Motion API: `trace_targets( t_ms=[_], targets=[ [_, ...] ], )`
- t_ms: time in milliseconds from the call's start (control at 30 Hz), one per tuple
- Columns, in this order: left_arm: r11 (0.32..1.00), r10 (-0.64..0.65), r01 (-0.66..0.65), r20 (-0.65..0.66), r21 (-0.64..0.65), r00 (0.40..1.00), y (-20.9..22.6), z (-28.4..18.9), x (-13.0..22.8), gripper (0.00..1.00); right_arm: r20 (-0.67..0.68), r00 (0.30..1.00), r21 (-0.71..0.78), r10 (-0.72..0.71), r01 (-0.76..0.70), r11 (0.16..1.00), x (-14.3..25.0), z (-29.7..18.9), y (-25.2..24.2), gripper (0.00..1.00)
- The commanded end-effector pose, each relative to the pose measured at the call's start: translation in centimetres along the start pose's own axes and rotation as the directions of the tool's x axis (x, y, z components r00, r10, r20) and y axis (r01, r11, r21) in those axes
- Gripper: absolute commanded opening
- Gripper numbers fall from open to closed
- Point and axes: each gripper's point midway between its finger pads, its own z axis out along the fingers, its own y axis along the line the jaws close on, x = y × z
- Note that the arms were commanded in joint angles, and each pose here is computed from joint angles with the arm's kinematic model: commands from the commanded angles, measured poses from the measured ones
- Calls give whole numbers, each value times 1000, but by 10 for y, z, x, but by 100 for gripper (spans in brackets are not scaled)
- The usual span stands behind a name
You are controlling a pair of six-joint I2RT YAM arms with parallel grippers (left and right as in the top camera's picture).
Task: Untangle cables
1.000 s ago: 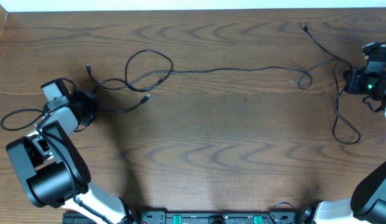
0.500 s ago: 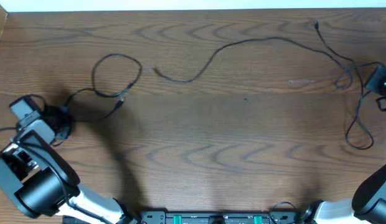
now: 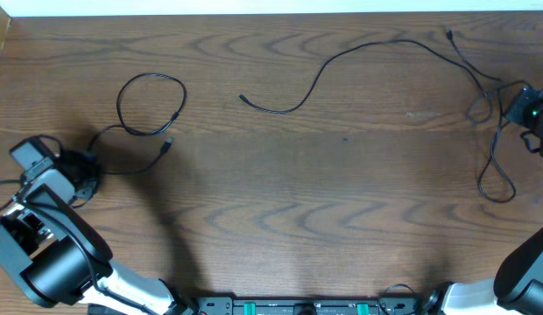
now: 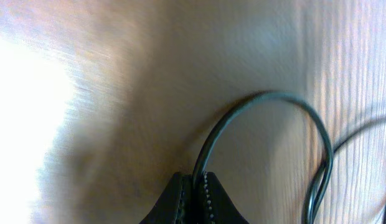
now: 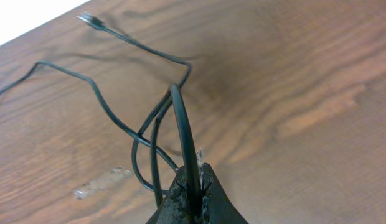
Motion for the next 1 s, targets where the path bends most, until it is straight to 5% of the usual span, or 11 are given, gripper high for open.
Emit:
trace_targets(
  t_ms=[0,167,333,533,800,967],
  targets=[
    [985,173,-173,-80,5,982,-9,10,31,8,56,998,-38,-14,16,999,-14,-6,15,1],
    [934,357,-349,-148,74,922,-38,16,73,8,179,982,2,61,-63,998,-44,-9,7,1],
    [862,507,-496,-173,104,844,-57,21,107,7,326,945,201,40,-110,973,-75,-22,-29,1],
    [839,543,-537,-178,87,820,-61,23,120,7,427,901,436,-82,-125,891,-105,-52,-82,1],
    [835,546,-545,-222,70,808,-52,22,126,8,388,896,697,-215,-133,705,-121,-106,-166,1],
    [836,545,-545,-229,68,807,-50,21,128,7,360,905,717,-227,-113,688,-118,-109,-178,1]
  ],
)
